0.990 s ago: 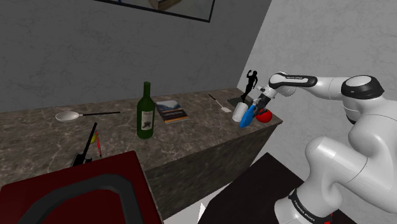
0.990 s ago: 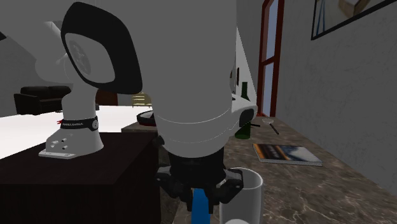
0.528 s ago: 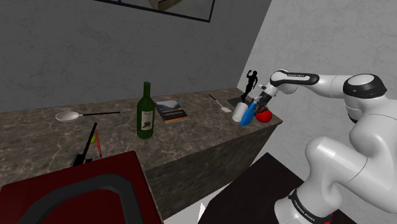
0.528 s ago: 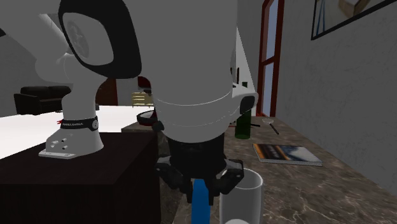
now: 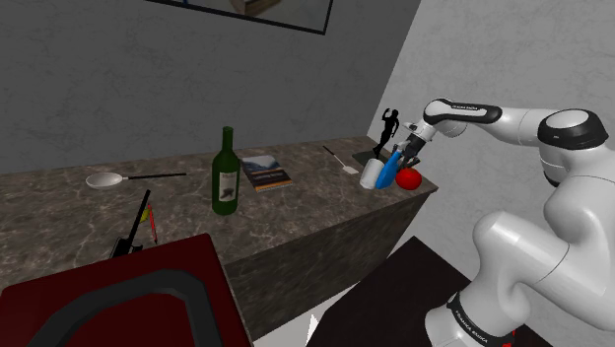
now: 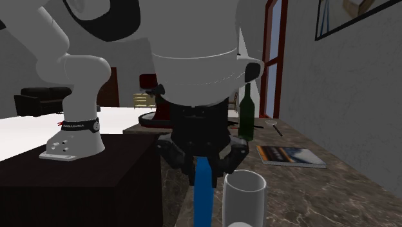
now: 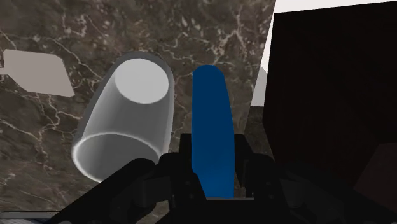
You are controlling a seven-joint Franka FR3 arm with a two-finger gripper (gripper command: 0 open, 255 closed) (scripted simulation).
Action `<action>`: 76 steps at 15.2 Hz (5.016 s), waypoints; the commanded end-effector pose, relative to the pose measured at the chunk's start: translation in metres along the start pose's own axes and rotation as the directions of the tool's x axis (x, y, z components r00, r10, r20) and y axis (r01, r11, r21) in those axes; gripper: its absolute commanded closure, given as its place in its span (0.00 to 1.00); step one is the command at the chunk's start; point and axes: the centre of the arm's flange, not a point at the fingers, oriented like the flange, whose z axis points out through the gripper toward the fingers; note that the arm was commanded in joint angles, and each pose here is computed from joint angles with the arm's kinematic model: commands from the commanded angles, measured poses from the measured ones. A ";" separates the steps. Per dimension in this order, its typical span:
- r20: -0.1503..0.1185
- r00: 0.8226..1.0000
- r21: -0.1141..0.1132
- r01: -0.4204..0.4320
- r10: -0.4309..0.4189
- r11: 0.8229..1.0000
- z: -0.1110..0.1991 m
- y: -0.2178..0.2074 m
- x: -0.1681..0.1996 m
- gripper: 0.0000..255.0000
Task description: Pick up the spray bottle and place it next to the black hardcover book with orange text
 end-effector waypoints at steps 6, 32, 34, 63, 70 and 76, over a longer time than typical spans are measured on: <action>0.000 1.000 0.000 0.000 0.000 1.000 -0.035 -0.001 0.016 1.00; 0.000 1.000 0.000 0.000 0.000 1.000 -0.161 -0.002 0.071 1.00; 0.000 1.000 0.000 0.000 0.000 1.000 -0.170 -0.002 0.075 1.00; 0.000 1.000 0.000 0.000 0.000 1.000 -0.170 0.096 0.262 1.00; 0.000 1.000 0.000 0.000 0.000 1.000 -0.139 0.142 0.336 1.00; 0.000 1.000 0.000 0.000 0.000 1.000 -0.113 0.159 0.358 1.00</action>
